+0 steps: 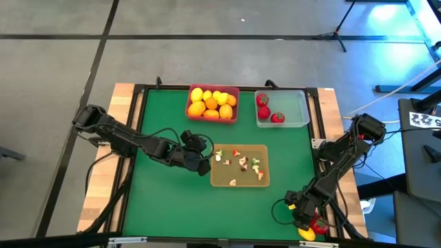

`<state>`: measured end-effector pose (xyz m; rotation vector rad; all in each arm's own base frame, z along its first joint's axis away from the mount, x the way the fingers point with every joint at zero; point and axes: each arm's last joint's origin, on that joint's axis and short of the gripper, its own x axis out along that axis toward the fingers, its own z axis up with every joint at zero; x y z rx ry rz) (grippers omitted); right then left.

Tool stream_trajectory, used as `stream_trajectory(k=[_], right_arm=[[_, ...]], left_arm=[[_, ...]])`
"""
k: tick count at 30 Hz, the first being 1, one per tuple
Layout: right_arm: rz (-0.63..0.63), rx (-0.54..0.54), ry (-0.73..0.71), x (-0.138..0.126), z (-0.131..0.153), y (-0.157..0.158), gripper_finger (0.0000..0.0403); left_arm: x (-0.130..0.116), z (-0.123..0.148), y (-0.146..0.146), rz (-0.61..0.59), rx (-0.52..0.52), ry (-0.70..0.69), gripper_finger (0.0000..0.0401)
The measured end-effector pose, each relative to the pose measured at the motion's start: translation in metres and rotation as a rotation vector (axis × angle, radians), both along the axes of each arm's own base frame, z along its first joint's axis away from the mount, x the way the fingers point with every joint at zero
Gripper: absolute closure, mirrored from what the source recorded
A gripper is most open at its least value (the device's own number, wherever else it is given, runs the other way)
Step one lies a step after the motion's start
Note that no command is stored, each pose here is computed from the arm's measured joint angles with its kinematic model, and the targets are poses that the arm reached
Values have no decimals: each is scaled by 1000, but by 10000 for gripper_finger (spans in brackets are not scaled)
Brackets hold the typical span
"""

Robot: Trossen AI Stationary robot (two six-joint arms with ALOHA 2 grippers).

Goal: Sort produce into baskets
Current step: Put the red mushroom into the orange bin

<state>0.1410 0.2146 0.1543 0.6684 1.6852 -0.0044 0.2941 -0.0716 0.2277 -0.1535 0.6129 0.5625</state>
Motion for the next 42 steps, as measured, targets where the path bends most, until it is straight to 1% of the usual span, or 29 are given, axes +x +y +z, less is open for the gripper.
stream_trajectory(k=[4,7,12,15,20,22,26,31,33,35,39,42], right_arm=[[22,20,-44,-1,10,-3,398],[5,10,-82,0,20,-13,398],[-4,-29,-213,7,42,-34,397],[14,-99,-333,15,60,-50,399],[14,-298,-612,35,83,-75,393],[4,-362,-691,43,88,-83,390],[-15,-460,-784,59,91,-97,389],[-28,-505,-808,74,90,-110,387],[-21,-498,-806,78,89,-113,376],[3,-486,-809,80,88,-114,353],[75,-464,-797,78,88,-113,282],[132,-397,-713,72,94,-113,231]], left_arm=[[0,0,0,-10,12,8,93],[0,0,0,-10,13,8,93],[0,0,0,-10,12,8,93],[0,0,0,-10,11,4,93],[0,0,0,-10,10,3,93],[0,0,0,-9,10,3,93],[0,0,0,-9,10,3,93],[0,1,0,-9,9,0,93],[1,1,0,-9,9,0,93],[0,1,0,-9,9,0,93],[0,1,0,-9,9,0,93],[1,1,0,-10,10,0,93]])
